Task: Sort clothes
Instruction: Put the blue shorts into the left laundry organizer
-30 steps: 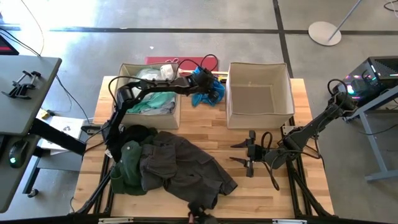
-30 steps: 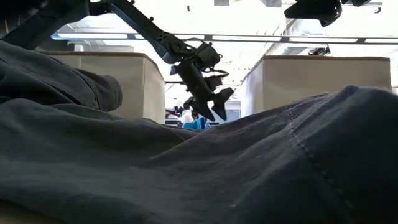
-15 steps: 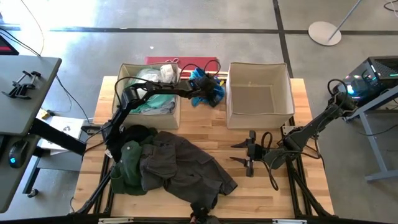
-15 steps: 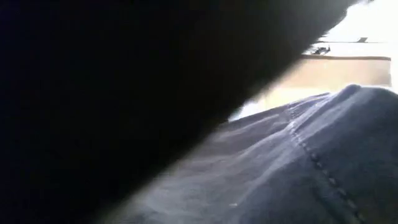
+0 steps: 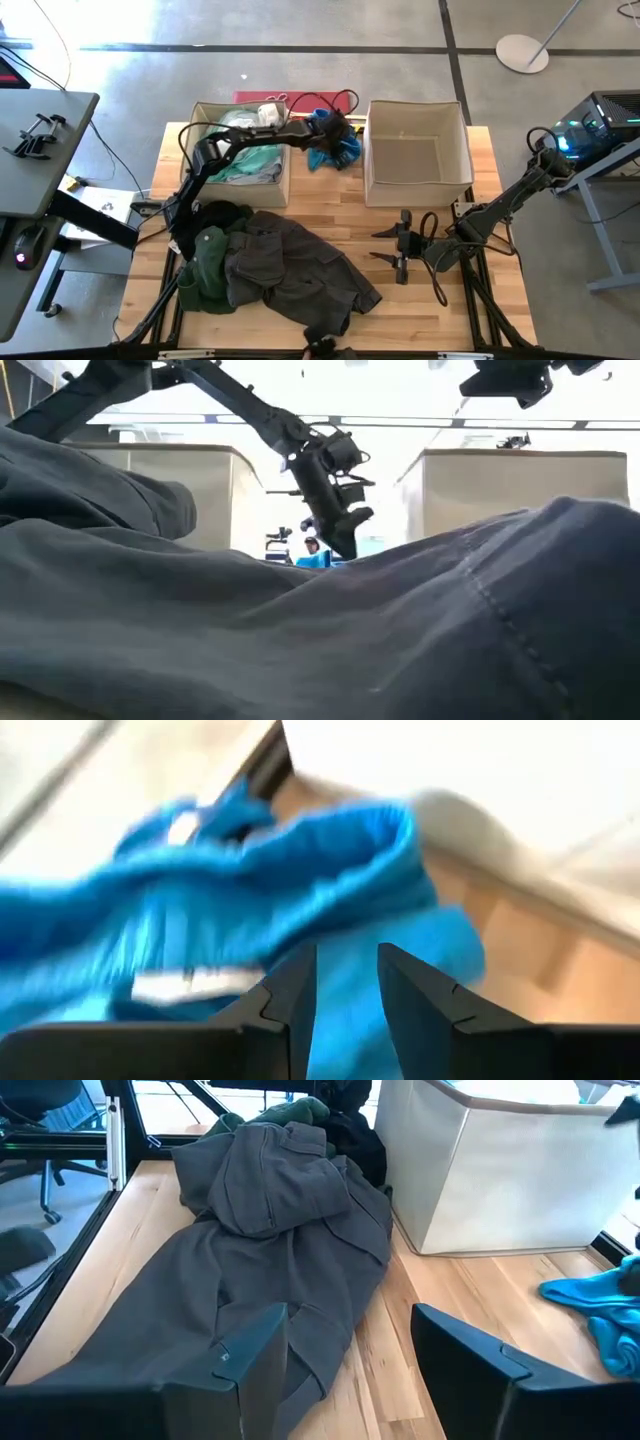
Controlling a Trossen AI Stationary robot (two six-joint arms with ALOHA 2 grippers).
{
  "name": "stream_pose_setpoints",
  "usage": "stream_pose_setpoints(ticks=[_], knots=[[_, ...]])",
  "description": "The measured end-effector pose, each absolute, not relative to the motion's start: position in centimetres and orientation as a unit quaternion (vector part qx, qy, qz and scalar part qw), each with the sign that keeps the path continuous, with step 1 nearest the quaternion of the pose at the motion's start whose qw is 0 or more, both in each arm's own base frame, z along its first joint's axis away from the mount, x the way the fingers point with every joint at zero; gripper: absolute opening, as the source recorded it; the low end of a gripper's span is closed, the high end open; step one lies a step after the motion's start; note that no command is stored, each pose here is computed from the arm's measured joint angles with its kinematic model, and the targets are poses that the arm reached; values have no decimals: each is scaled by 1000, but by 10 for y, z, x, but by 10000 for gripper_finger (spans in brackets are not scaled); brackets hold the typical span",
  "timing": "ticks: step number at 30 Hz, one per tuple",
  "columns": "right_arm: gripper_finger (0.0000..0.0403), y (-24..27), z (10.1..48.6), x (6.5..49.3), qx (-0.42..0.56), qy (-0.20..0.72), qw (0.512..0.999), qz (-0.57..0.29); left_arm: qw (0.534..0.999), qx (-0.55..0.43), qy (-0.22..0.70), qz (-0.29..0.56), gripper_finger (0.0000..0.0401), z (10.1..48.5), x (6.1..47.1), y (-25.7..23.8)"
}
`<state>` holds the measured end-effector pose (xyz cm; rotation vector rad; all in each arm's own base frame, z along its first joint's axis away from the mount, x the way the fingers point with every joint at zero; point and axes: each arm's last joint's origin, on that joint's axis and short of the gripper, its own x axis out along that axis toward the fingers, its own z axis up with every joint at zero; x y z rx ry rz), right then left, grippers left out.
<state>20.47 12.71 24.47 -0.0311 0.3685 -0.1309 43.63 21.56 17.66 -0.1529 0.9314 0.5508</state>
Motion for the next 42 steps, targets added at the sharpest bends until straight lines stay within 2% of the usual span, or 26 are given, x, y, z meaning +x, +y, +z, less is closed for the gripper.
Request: stream_pose_setpoints(ticks=[7, 19, 24, 28, 35, 42], knots=[[201, 127, 244, 205, -16, 184, 981, -65, 809, -140, 480, 310, 92, 190, 430, 213], [201, 127, 244, 205, -13, 184, 981, -66, 738, -192, 558, 327, 117, 152, 404, 229], [201, 127, 244, 204, -13, 186, 980, -66, 737, -204, 561, 316, 116, 148, 404, 230], [201, 127, 244, 204, -12, 187, 980, -67, 742, -219, 560, 297, 91, 148, 405, 230], [201, 127, 243, 204, -1, 188, 980, -62, 732, -203, 588, 278, 11, 147, 399, 229], [201, 128, 243, 204, 0, 190, 980, -59, 713, -199, 634, 225, 1, 146, 399, 209]])
